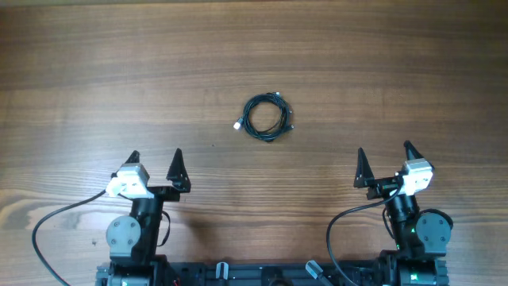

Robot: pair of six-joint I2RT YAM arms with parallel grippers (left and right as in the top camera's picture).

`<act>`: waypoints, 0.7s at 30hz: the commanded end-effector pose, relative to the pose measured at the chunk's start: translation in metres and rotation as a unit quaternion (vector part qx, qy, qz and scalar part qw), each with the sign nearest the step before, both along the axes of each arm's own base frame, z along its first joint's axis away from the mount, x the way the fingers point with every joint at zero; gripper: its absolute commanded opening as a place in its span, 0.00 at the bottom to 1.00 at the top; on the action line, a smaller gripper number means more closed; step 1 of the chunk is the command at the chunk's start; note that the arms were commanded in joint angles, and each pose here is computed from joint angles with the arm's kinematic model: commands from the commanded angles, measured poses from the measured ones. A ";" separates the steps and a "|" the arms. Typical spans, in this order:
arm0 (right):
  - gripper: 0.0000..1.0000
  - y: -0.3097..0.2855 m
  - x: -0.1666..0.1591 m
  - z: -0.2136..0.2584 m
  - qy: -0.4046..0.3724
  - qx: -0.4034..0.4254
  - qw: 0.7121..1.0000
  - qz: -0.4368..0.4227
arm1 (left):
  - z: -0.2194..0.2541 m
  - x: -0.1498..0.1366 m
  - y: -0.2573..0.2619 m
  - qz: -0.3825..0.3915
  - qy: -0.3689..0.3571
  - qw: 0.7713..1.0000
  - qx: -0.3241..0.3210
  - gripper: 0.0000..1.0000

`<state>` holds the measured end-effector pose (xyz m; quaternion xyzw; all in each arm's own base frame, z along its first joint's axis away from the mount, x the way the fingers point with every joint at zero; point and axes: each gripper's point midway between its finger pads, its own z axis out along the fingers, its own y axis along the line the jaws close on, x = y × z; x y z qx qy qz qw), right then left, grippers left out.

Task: Untangle cables

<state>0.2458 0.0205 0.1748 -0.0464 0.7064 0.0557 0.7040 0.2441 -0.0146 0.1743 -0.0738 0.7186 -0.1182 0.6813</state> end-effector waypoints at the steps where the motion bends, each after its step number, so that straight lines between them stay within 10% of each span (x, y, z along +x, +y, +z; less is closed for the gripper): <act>1: 1.00 -0.004 0.000 0.003 -0.008 -0.007 1.000 -0.011 | 0.041 -0.008 -0.004 -0.014 -0.039 0.999 -0.007 1.00; 21: 1.00 -0.004 0.000 0.003 -0.008 -0.007 1.000 -0.011 | 0.162 0.010 -0.001 -0.003 -0.030 1.000 0.009 1.00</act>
